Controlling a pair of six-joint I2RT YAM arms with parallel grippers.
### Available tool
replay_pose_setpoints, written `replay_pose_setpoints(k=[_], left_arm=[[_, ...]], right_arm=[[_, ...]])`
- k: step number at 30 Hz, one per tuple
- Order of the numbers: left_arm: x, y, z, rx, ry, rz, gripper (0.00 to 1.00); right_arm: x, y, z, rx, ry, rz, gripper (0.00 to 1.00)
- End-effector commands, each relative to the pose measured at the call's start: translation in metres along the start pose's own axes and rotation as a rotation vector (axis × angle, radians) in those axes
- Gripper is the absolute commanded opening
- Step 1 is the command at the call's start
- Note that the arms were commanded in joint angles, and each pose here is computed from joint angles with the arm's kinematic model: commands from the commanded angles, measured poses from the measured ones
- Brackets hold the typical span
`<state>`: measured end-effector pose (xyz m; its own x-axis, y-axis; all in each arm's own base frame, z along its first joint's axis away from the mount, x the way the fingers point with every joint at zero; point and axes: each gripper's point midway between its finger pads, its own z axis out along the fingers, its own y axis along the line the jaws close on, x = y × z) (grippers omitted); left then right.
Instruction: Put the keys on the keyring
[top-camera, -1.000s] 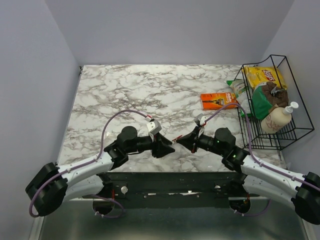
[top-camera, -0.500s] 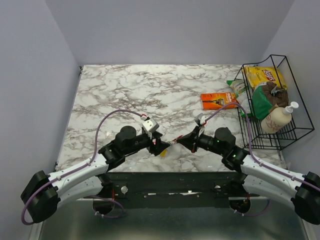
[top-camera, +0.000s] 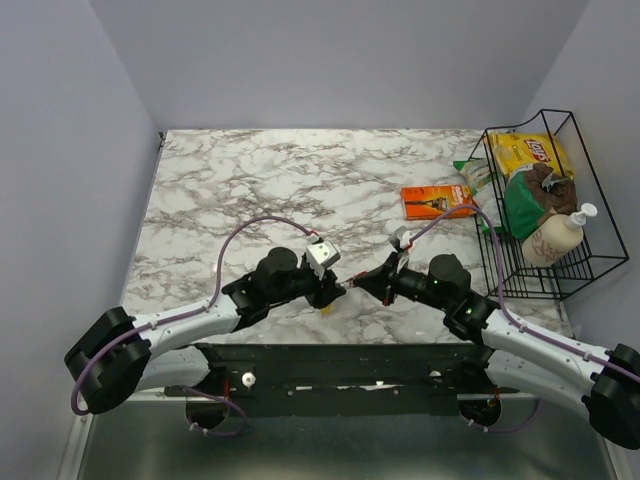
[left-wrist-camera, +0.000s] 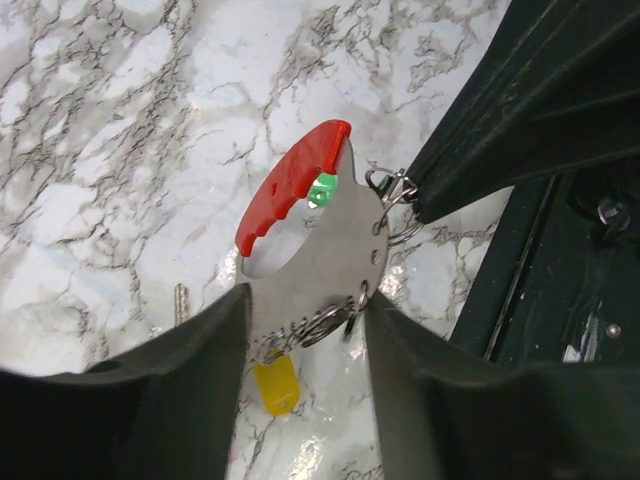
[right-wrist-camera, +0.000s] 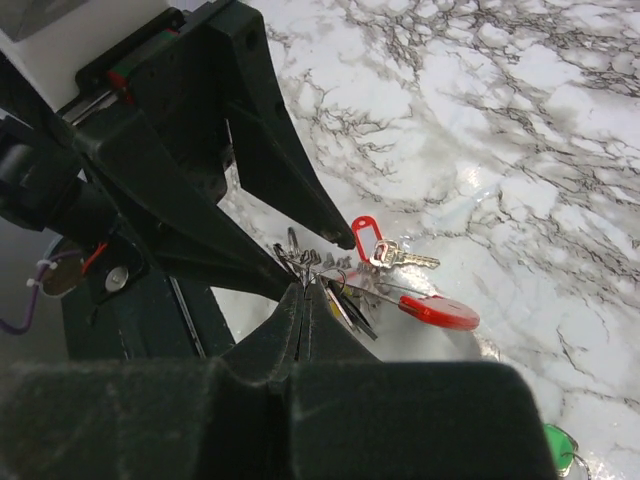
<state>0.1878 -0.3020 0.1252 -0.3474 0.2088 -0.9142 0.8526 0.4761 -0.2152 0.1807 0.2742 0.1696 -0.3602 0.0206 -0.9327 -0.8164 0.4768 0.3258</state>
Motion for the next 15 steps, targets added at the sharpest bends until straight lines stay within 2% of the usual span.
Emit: replay_pose_setpoints(k=[1, 2, 4, 5, 8, 15], left_arm=[[-0.026, -0.009, 0.009, 0.038, -0.081, 0.036, 0.41], [-0.024, -0.009, 0.010, 0.039, -0.074, 0.034, 0.32], [-0.024, -0.011, 0.013, 0.043, -0.072, 0.033, 0.23], [-0.024, -0.012, 0.014, 0.044, -0.070, 0.031, 0.15], [-0.027, -0.016, 0.014, 0.045, -0.078, 0.030, 0.02], [-0.025, -0.017, 0.012, 0.009, -0.069, 0.044, 0.00]], right_arm=[[-0.025, -0.001, 0.002, 0.021, -0.070, -0.002, 0.01], [-0.025, -0.002, 0.002, 0.025, -0.073, -0.001, 0.01], [-0.025, -0.005, 0.001, 0.040, -0.084, 0.010, 0.01], [-0.026, -0.006, 0.002, 0.045, -0.087, 0.013, 0.01], [-0.026, -0.011, 0.002, 0.074, -0.104, 0.031, 0.01], [-0.025, -0.013, 0.006, 0.078, -0.111, 0.055, 0.01]])
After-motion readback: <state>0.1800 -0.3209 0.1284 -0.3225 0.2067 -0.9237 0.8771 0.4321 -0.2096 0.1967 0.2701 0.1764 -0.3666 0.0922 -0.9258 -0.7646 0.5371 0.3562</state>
